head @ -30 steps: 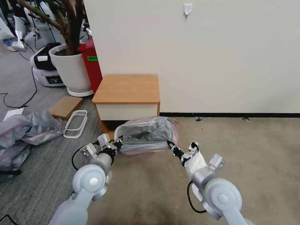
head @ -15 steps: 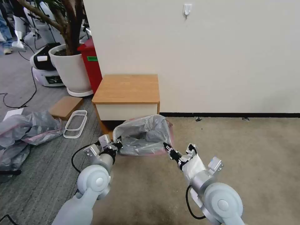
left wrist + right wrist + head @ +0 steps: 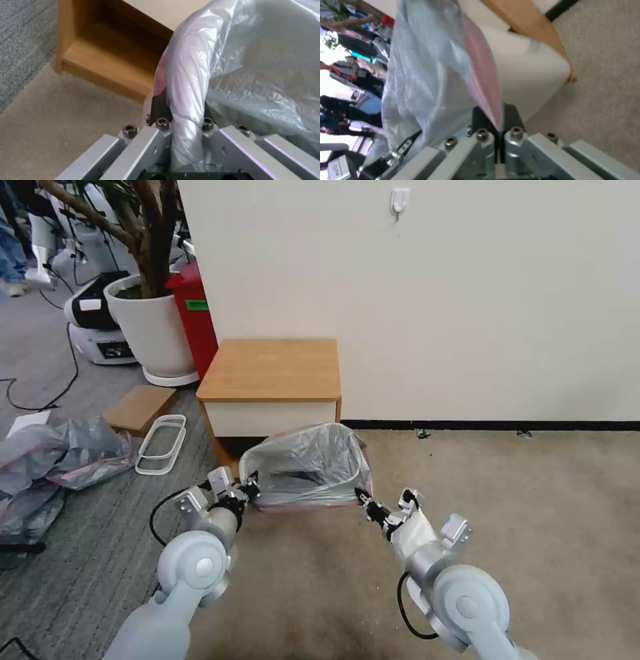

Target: Pick up the garbage bag from the table and place it over the trash can.

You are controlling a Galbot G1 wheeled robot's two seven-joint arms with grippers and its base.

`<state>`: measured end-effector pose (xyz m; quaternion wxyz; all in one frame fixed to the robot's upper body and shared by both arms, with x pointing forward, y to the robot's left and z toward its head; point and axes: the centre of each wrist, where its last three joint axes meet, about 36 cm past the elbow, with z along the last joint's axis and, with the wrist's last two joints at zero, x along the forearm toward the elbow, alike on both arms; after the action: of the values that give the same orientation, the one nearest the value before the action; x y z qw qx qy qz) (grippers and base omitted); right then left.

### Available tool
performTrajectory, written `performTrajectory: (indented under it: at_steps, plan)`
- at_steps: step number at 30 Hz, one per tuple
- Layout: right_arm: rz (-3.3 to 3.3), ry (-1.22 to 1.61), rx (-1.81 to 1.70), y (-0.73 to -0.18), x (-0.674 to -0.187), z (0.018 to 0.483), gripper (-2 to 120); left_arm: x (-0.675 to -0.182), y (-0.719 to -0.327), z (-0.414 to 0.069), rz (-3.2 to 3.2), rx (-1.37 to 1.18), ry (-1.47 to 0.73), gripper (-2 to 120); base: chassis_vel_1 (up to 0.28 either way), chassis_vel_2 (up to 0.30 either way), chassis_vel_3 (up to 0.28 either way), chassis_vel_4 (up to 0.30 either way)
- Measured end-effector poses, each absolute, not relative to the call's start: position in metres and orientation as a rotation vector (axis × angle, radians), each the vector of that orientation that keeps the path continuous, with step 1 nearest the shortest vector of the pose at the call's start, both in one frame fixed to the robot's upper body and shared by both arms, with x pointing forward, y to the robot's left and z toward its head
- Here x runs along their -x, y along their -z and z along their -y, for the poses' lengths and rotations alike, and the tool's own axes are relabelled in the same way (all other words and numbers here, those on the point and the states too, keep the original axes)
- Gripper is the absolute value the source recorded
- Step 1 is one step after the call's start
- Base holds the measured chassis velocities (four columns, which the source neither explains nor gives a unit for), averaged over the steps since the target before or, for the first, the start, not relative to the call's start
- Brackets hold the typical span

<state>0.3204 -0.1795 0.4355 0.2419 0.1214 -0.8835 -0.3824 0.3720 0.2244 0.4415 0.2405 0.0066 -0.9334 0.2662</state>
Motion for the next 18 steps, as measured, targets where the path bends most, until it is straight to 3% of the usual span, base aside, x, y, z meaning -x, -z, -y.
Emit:
performTrajectory:
  at_steps: [18]
  plan:
    - [2.573, 0.908, -0.635, -0.396, -0.312, 0.223, 68, -0.376, -0.452, -0.28, 2.628, 0.095, -0.597, 2, 0.0, 0.0, 0.0, 0.0]
